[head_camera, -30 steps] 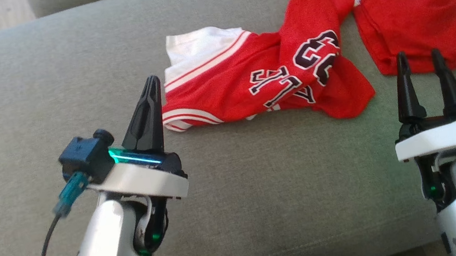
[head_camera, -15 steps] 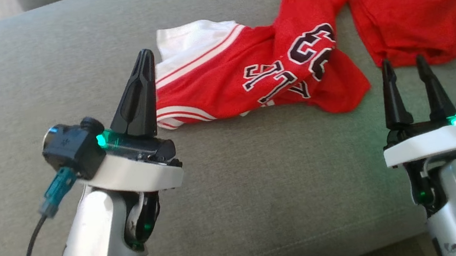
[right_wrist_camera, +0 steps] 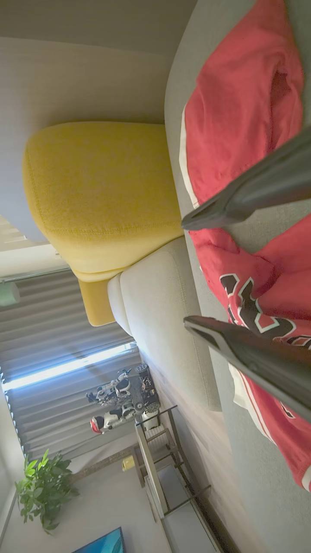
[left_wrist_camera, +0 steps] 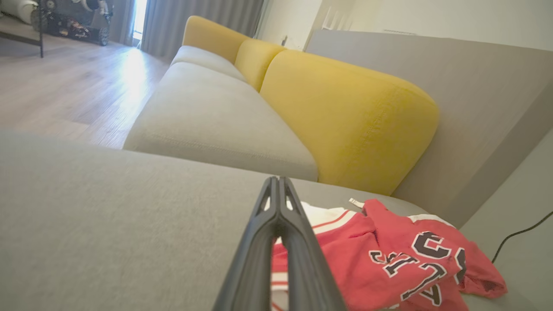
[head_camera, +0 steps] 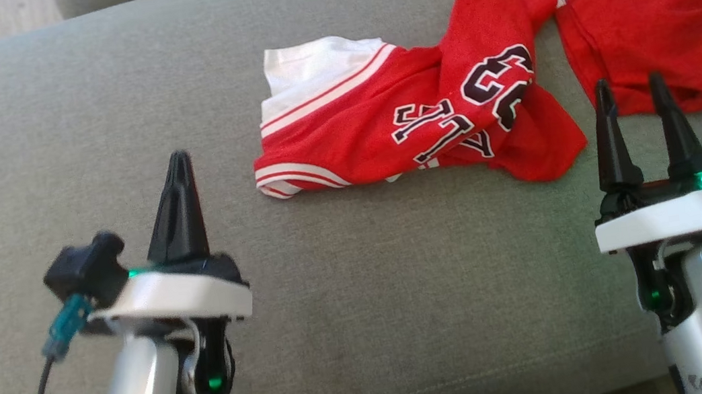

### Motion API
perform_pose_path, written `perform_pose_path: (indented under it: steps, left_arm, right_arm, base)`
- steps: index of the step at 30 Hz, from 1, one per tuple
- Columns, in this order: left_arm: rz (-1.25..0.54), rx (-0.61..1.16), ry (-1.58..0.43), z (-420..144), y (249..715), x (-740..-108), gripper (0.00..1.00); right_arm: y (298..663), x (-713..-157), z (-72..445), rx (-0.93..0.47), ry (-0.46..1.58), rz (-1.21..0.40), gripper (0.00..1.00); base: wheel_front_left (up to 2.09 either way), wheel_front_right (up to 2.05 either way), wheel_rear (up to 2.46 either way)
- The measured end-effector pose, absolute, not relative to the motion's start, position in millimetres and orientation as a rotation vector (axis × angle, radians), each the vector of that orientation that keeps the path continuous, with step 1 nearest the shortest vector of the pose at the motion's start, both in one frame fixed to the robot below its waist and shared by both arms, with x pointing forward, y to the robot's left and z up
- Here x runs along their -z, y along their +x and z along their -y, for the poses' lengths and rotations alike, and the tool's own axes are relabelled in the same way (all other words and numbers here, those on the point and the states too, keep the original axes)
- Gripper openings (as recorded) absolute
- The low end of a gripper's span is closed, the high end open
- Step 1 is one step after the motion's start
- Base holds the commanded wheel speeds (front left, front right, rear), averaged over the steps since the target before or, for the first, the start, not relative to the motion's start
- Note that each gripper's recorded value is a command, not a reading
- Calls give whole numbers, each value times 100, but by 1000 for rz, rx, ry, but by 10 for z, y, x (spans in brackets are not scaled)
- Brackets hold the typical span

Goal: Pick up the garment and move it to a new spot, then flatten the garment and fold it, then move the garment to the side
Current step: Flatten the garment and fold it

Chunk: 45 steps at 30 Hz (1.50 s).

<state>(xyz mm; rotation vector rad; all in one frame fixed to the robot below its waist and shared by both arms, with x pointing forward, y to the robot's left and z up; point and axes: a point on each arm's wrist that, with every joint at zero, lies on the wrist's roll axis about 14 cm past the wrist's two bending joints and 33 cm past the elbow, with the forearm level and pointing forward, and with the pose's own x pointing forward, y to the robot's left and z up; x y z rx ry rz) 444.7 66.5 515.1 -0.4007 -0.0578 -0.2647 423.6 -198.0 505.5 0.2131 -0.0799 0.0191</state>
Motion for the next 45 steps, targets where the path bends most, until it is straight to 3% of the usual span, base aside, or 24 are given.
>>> perform_pose_path:
  steps: [1,2,3,4,17,25,32,39,45]
  left_arm:
    - [47,248,-403,-710,4419,-5117,0]
    - [36,235,-408,-741,4383,-5082,14]
    - [23,226,-413,-767,4344,-5040,44]
    - [7,216,-414,-792,4304,-4989,100]
    - [20,143,-425,-1039,4172,-5017,100]
    - [8,101,-428,-1163,4096,-4967,100]
    - [-24,33,-443,-1338,4011,-4850,100]
    - [-47,-41,-451,-1529,3906,-4763,100]
    - [-58,-87,-447,-1649,3861,-4713,100]
  right_arm:
    - [4236,-5074,1959,-26,212,85,100]
    - [4231,-5081,1939,-32,213,86,100]
    - [4216,-5074,1922,-36,215,84,100]
    - [4197,-5052,1906,-39,216,77,100]
    - [4247,-5085,1639,-138,179,81,100]
    - [4374,-5211,832,-428,95,62,100]
    - [4480,-4848,252,-653,-46,-108,100]
    - [4568,-4185,44,-769,-222,-373,100]
    - [4620,-3819,37,-820,-330,-501,100]
  base:
    - [0,0,0]
    - [0,0,0]
    - [0,0,0]
    - [0,0,0]
    - [0,0,0]
    - [0,0,0]
    - [0,0,0]
    - [0,0,0]
    - [0,0,0]
